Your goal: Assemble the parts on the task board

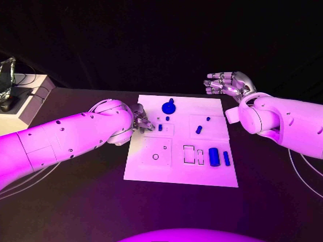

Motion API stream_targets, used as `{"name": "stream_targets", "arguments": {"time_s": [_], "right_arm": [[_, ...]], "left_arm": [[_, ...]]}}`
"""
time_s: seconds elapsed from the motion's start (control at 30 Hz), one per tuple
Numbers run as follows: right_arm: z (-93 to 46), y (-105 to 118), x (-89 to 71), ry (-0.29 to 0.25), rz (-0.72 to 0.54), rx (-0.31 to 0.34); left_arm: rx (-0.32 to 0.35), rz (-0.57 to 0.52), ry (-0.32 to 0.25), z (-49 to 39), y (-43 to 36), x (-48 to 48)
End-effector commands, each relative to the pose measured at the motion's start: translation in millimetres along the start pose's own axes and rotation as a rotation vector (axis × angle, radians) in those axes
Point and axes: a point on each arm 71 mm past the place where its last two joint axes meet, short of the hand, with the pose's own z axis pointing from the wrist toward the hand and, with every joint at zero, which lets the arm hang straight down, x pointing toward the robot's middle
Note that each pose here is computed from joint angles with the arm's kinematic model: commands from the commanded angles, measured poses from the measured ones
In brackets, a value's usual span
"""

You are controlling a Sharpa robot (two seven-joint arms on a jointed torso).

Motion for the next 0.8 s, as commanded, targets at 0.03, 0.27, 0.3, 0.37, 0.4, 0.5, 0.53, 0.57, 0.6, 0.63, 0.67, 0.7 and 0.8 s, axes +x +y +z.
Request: {"name": "stream_targets", "arguments": {"time_s": [0.03,0.27,0.3,0.37,0.4,0.5,0.53,0.57,0.6,0.63,0.67,0.7,0.8], "right_arm": [[0.0,1.0,1.7,0.018,-0.001,-0.013],[0.0,1.0,1.5,0.018,-0.002,-0.013],[0.0,1.0,1.5,0.017,-0.002,-0.013],[-0.1,0.9,1.3,0.017,-0.002,-0.012],[-0.1,0.9,1.3,0.017,-0.002,-0.012],[-0.1,0.9,1.2,0.017,-0.002,-0.012],[-0.1,0.9,1.2,0.017,-0.002,-0.012],[0.0,0.9,1.2,0.017,-0.002,-0.012],[0.0,0.9,1.2,0.017,-0.003,-0.012],[0.0,0.8,1.1,0.016,-0.003,-0.012],[0.0,0.8,1.1,0.016,-0.003,-0.012],[0.0,0.8,1.0,0.016,-0.003,-0.012],[0.0,0.8,0.9,0.016,-0.003,-0.012]], "left_arm": [[-0.037,0.028,0.057,2.1,7.2,10.9],[-0.047,0.022,0.067,3.1,8.9,11.0],[-0.048,0.021,0.068,3.2,9.2,11.0],[-0.05,0.019,0.069,3.4,9.7,10.9],[-0.051,0.018,0.069,3.5,9.9,10.8],[-0.053,0.015,0.07,3.8,10.1,10.8],[-0.053,0.014,0.071,3.8,10.1,10.9],[-0.053,0.014,0.072,3.8,10.1,10.9],[-0.053,0.014,0.073,3.9,10.0,11.0],[-0.054,0.014,0.074,3.9,10.0,11.0],[-0.054,0.013,0.074,3.9,10.1,11.1],[-0.054,0.013,0.075,3.9,10.2,11.0],[-0.056,0.012,0.075,4.1,10.6,10.9]]}}
